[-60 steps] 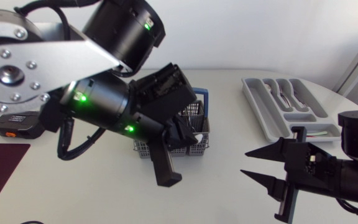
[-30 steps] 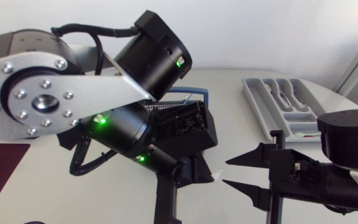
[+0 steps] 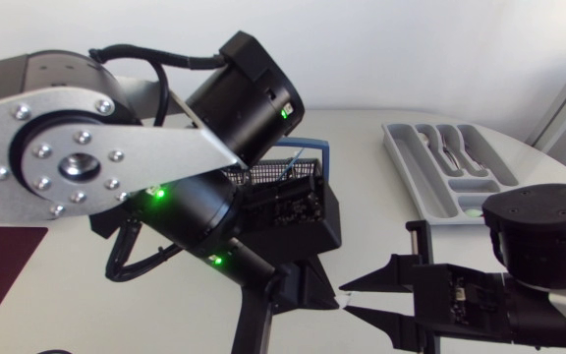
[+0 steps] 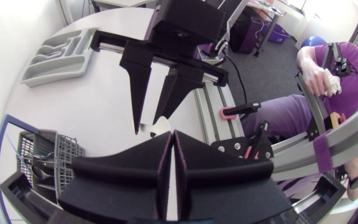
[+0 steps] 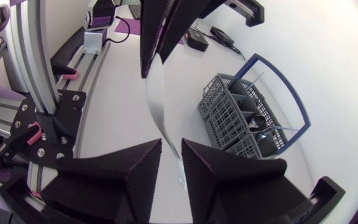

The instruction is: Unload the cutlery basket into the drawer organizer.

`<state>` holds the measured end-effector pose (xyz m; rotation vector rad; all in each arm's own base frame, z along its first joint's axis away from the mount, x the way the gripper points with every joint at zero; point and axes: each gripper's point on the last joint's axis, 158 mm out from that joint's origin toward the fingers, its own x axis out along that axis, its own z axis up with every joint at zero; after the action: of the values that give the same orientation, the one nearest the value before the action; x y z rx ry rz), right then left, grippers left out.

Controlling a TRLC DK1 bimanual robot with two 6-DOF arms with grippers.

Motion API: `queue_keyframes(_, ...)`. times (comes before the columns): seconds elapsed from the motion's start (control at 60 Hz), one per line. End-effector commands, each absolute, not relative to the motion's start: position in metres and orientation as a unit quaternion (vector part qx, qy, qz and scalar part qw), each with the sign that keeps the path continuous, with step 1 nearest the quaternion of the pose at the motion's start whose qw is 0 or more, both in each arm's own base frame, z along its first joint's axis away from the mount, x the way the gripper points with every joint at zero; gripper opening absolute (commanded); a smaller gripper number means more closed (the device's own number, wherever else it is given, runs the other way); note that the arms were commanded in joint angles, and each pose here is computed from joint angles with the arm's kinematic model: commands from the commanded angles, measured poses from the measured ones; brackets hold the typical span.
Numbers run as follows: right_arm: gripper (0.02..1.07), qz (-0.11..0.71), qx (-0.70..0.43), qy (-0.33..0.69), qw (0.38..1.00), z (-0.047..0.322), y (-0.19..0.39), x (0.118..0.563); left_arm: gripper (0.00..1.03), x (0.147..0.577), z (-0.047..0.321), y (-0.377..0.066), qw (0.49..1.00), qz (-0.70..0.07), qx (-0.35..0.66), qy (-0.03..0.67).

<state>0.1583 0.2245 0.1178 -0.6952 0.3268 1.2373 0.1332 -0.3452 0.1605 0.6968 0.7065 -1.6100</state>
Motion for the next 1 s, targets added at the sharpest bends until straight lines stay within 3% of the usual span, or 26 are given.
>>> queue_keyframes(0.0,0.20,0.565,-0.310,0.153,0.750,0.125,0.227,0.158,0.04,0.128,0.149,-0.340,0.565,-0.701,0.300,0.317)
queue_keyframes(0.083,0.20,0.568,-0.309,0.157,0.747,0.123,0.227,0.156,0.04,0.127,0.149,-0.338,0.561,-0.703,0.298,0.319)
queue_keyframes(0.267,0.08,0.583,-0.312,0.166,0.731,0.117,0.229,0.146,0.04,0.126,0.148,-0.336,0.559,-0.705,0.296,0.322)
queue_keyframes(0.433,0.08,0.589,-0.310,0.176,0.726,0.112,0.228,0.142,0.04,0.131,0.149,-0.336,0.564,-0.701,0.293,0.324)
queue_keyframes(0.483,0.08,0.589,-0.310,0.179,0.724,0.111,0.228,0.142,0.15,0.133,0.149,-0.336,0.567,-0.698,0.290,0.327)
queue_keyframes(0.6,0.08,0.588,-0.311,0.184,0.724,0.107,0.226,0.142,0.56,0.144,0.155,-0.337,0.583,-0.689,0.279,0.327)
queue_keyframes(0.7,0.08,0.578,-0.317,0.198,0.726,0.097,0.220,0.146,0.82,0.154,0.164,-0.342,0.600,-0.682,0.270,0.318)
queue_keyframes(0.767,0.08,0.564,-0.325,0.207,0.730,0.089,0.211,0.154,0.88,0.164,0.169,-0.344,0.614,-0.675,0.263,0.313)
queue_keyframes(0.983,0.08,0.479,-0.372,0.226,0.762,0.067,0.147,0.202,0.88,0.223,0.174,-0.344,0.699,-0.590,0.269,0.302)
